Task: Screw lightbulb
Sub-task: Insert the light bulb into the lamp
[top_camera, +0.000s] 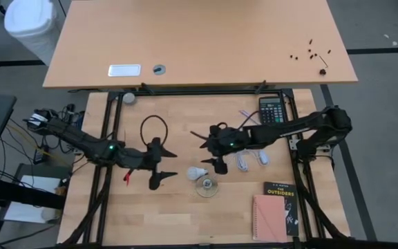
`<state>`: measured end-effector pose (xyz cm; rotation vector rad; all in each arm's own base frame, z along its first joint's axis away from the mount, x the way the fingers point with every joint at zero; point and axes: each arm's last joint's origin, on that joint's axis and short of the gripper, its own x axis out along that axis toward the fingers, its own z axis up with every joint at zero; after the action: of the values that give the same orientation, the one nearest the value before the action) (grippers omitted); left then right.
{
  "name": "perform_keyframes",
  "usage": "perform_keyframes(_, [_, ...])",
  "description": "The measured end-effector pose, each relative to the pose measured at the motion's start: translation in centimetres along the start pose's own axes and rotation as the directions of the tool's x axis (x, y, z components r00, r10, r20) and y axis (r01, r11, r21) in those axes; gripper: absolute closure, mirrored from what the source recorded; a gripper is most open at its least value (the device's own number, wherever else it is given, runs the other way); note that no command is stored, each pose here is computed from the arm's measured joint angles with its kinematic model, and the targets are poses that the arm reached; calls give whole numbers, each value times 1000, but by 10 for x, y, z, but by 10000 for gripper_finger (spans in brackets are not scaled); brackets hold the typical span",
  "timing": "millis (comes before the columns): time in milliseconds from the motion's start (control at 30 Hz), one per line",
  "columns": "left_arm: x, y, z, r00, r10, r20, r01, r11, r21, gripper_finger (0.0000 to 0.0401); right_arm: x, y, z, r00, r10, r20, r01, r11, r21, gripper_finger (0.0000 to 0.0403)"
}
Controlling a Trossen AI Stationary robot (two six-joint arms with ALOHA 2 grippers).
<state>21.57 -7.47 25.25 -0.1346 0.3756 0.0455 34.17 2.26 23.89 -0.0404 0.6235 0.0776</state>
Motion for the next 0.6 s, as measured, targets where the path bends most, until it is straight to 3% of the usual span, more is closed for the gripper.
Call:
perform_keyframes(267, [-1, -2, -4, 999, 49, -9, -49, 999, 8, 73, 28, 0, -21, 991, 77, -114, -78, 997, -8, 116])
perform_keyframes(600, [5, -3, -10, 996, 78, -48, -76, 996, 46, 189, 39, 3, -29, 982, 114, -151, -118, 993, -14, 117])
